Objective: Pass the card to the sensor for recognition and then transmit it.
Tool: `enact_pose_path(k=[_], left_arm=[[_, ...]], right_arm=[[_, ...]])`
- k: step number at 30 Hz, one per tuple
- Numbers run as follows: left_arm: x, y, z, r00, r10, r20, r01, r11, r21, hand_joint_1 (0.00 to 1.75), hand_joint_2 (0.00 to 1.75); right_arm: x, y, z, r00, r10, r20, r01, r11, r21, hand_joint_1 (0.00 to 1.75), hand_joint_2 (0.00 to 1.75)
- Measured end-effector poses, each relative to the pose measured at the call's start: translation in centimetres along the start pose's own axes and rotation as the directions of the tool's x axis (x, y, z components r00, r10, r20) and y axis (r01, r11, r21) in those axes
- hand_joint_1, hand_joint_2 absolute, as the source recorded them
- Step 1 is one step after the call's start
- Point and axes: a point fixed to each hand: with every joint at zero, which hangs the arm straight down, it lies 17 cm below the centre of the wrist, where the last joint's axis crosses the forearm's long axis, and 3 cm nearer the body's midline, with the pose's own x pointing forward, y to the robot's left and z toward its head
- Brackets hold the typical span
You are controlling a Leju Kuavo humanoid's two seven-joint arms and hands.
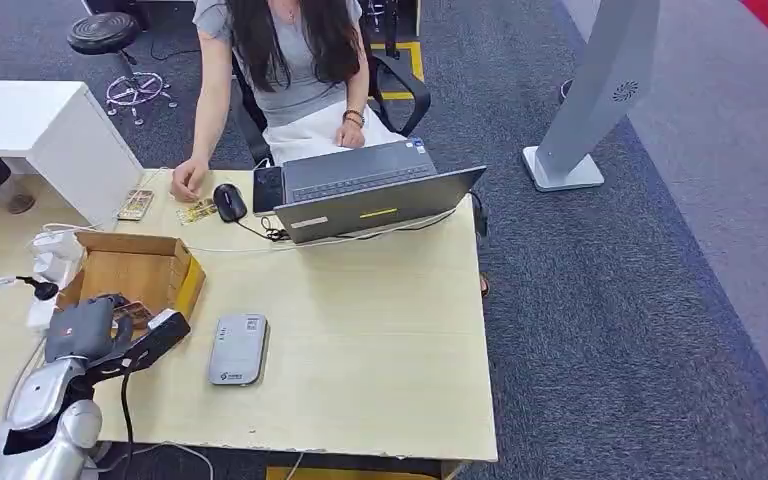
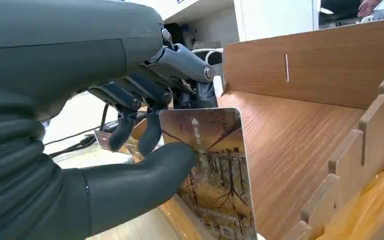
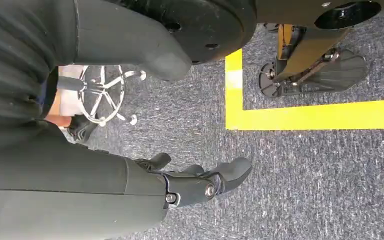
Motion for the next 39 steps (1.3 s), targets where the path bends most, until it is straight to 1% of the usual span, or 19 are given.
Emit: enact_pose_path(k=[14, 21, 35, 37, 39], left_arm=[[-0.6, -0.1, -0.1, 1.000, 0.018, 0.004, -0.018, 1.000, -0.024, 1.75, 1.75], [-0.1, 3.2, -2.6, 1.000, 0.030, 0.006, -0.031, 0.999, 0.040, 1.75, 1.75], [-0.3, 3.0, -3.0, 1.000, 0.031, -0.001, -0.031, 0.999, 0.035, 1.75, 1.75], [-0.2, 3.5, -3.2, 1.000, 0.025, 0.005, -0.025, 0.998, 0.052, 1.75, 1.75], [0.0, 4.9, -4.0, 1.000, 0.021, 0.008, -0.022, 0.996, 0.083, 1.75, 1.75]], right_arm=[[0.0, 0.0, 0.0, 1.000, 0.012, 0.004, -0.012, 1.000, 0.002, 0.00, 1.75], [0.1, 0.0, 0.0, 1.000, 0.019, 0.007, -0.019, 1.000, 0.004, 0.00, 1.75], [0.1, 0.0, 0.0, 1.000, 0.013, 0.005, -0.013, 1.000, 0.004, 0.00, 1.75], [0.1, 0.0, 0.0, 1.000, 0.017, 0.008, -0.017, 1.000, 0.007, 0.00, 1.75], [0.2, 0.1, 0.0, 1.000, 0.024, 0.011, -0.024, 1.000, 0.011, 0.00, 1.75]])
